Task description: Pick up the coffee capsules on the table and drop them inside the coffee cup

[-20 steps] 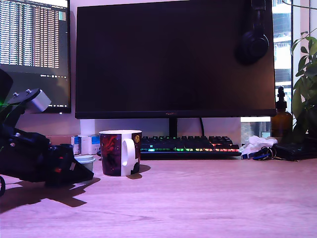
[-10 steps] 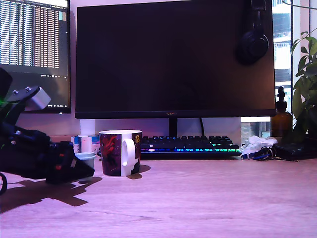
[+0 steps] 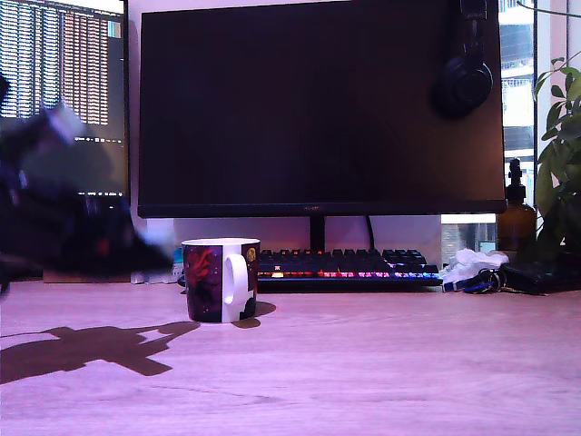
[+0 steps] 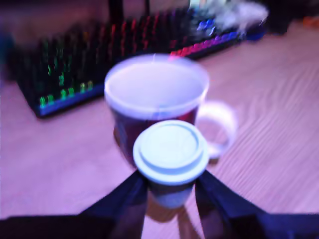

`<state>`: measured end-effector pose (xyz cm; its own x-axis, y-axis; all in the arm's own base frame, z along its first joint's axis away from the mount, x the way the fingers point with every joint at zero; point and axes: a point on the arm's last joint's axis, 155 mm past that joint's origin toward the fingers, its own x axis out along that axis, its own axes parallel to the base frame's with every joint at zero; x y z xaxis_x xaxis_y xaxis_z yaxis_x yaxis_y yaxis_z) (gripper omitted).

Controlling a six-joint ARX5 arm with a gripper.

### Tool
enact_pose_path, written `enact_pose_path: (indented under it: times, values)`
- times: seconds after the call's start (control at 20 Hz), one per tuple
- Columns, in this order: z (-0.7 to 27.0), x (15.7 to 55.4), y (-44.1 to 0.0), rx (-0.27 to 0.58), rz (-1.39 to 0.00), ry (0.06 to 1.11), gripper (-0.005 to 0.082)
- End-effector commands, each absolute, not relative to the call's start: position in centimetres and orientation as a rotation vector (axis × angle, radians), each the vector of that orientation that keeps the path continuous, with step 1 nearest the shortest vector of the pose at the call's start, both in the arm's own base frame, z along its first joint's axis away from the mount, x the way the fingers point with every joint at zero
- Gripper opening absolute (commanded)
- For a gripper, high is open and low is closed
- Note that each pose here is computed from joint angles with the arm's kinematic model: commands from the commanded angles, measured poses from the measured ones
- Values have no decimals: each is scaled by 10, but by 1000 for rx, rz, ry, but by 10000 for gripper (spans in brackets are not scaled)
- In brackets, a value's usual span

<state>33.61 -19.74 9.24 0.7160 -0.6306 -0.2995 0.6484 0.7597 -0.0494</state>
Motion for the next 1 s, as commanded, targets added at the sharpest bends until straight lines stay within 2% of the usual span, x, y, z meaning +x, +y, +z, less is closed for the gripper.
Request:
enact_pose_path:
  times: [0.0, 0.2, 0.35, 0.7, 0.95]
  values:
    - [104, 333, -198, 54, -717, 292, 68]
    - [124, 328, -196, 54, -717, 279, 68]
    - [126, 331, -198, 57, -720, 341, 69]
    - [154, 349, -206, 60, -718, 439, 69]
    - [171, 360, -211, 62, -719, 441, 69]
